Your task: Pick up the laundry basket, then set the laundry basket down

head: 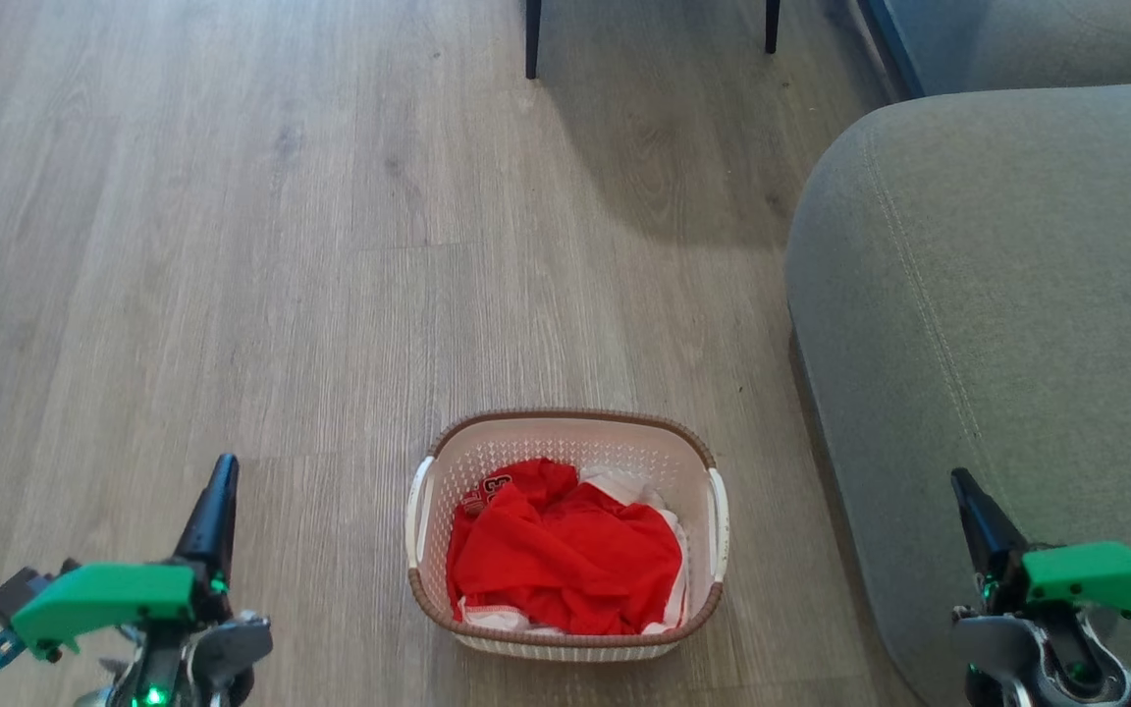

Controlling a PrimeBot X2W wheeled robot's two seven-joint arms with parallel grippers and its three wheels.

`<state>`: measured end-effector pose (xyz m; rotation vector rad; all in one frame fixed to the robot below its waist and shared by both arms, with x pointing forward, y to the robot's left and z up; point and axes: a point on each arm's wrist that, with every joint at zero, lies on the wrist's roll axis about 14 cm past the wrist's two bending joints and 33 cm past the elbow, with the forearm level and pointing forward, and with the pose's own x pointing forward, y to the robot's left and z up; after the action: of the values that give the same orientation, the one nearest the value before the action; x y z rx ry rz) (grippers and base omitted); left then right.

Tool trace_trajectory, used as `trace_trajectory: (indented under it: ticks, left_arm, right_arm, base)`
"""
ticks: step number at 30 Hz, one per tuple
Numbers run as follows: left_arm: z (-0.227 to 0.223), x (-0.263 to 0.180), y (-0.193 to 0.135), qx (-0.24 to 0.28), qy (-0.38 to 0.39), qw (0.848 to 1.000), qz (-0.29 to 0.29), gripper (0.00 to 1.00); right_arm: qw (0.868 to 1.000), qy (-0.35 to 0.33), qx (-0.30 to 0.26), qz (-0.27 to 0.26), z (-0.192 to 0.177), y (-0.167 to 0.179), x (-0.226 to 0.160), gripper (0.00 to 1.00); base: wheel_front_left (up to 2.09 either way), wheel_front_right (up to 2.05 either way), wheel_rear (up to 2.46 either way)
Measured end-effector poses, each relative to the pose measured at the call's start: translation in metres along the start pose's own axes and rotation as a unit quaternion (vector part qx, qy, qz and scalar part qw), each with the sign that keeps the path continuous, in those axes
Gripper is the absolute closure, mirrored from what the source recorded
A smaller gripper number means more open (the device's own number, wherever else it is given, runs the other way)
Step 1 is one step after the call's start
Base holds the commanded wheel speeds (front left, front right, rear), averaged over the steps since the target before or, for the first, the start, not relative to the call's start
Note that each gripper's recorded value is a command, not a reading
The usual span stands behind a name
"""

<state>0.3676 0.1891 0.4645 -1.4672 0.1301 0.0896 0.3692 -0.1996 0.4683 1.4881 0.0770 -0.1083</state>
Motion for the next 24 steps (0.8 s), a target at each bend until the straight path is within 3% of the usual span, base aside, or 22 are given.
trace_trajectory:
  ticks: [10, 24]
  left_arm:
    - [0.0018, 0.0029, -0.0090, -0.050, 0.001, 0.999, -0.019, 1.00]
    - [0.0018, 0.0029, -0.0090, -0.050, 0.001, 0.999, -0.019, 1.00]
  right_arm:
    - [0.999, -0.001, 0.048, 0.016, 0.0038, 0.0094, 0.0036, 1.00]
    - [0.999, -0.002, 0.050, 0.016, 0.0049, 0.0094, 0.0035, 1.00]
  base:
    - [0.00, 0.00, 0.00]
    - [0.00, 0.00, 0.00]
